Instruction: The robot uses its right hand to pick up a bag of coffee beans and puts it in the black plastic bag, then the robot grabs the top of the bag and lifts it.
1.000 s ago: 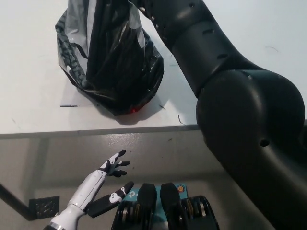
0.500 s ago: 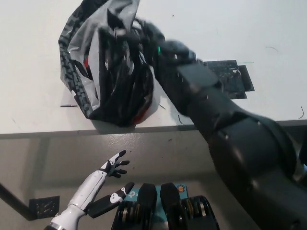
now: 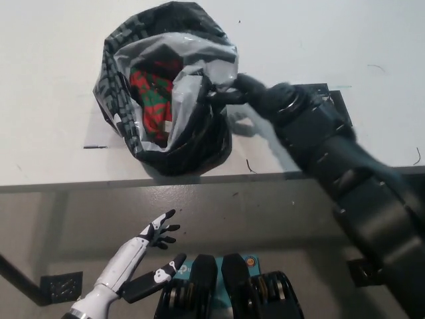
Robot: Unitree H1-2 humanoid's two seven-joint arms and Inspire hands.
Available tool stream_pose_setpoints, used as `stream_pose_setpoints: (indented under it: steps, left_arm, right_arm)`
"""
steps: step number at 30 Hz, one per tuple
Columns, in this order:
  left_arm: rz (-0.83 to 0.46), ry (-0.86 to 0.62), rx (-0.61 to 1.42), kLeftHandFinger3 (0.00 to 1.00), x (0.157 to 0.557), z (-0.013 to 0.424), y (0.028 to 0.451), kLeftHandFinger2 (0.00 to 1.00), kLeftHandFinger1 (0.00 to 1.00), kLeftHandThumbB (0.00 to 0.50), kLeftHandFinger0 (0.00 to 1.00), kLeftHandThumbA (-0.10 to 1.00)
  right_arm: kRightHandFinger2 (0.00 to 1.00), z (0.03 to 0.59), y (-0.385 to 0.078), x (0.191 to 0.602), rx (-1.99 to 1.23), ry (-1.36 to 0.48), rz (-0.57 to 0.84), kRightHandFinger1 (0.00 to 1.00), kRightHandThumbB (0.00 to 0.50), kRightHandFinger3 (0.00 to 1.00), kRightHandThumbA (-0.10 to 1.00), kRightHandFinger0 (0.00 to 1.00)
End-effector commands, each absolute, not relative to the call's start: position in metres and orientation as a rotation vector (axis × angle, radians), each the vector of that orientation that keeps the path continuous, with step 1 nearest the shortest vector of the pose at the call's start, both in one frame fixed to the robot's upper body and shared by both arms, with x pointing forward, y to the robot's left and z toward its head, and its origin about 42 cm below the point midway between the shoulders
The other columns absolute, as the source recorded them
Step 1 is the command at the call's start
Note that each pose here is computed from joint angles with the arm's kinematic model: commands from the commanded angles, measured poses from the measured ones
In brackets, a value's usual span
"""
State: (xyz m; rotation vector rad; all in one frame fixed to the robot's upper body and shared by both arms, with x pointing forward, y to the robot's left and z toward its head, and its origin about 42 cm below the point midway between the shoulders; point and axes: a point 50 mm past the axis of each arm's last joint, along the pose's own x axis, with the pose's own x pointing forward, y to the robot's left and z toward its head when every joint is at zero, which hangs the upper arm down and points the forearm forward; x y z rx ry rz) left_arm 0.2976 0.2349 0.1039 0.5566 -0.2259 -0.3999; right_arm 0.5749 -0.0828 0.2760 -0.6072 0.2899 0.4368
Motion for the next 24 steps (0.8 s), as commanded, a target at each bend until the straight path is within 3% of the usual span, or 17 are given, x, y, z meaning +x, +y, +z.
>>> stream_pose_setpoints:
  steps: [1,4,6,9,11,12,22,24]
  left_arm:
    - [-0.432,-0.25,0.589,1.0,0.303,0.113,0.237,0.81,0.71,0.201,0.71,0.68]
    - [-0.429,-0.244,0.59,1.0,0.303,0.113,0.238,0.81,0.72,0.195,0.71,0.66]
    - [-0.436,-0.242,0.588,1.0,0.303,0.114,0.238,0.81,0.72,0.188,0.72,0.64]
    - [-0.438,-0.247,0.592,1.0,0.304,0.114,0.238,0.81,0.72,0.19,0.71,0.64]
    - [-0.444,-0.247,0.591,1.0,0.304,0.113,0.238,0.8,0.7,0.18,0.7,0.62]
    - [-0.446,-0.245,0.594,1.0,0.304,0.112,0.238,0.8,0.7,0.182,0.7,0.62]
    - [-0.455,-0.24,0.584,1.0,0.301,0.112,0.236,0.79,0.7,0.185,0.69,0.61]
    - [-0.456,-0.24,0.585,1.0,0.299,0.111,0.236,0.79,0.7,0.187,0.7,0.6]
  right_arm:
    - [1.0,0.418,-0.076,0.591,-0.628,0.057,0.628,1.0,0.5,1.0,0.88,1.0]
    - [1.0,0.456,-0.077,0.589,-0.594,0.006,0.648,1.0,0.5,1.0,0.86,1.0]
    - [1.0,0.5,-0.084,0.584,-0.626,-0.027,0.699,1.0,0.5,1.0,0.95,1.0]
    - [1.0,0.514,-0.088,0.582,-0.593,-0.062,0.718,1.0,0.5,1.0,0.94,1.0]
    - [1.0,0.527,-0.095,0.579,-0.533,-0.086,0.717,1.0,0.5,1.0,1.0,1.0]
    - [1.0,0.53,-0.097,0.578,-0.526,-0.097,0.711,1.0,0.475,1.0,1.0,1.0]
    - [1.0,0.513,-0.118,0.575,-0.393,0.0,0.716,1.0,0.5,1.0,1.0,1.0]
    - [1.0,0.508,-0.12,0.576,-0.358,-0.011,0.722,1.0,0.5,1.0,0.9,1.0]
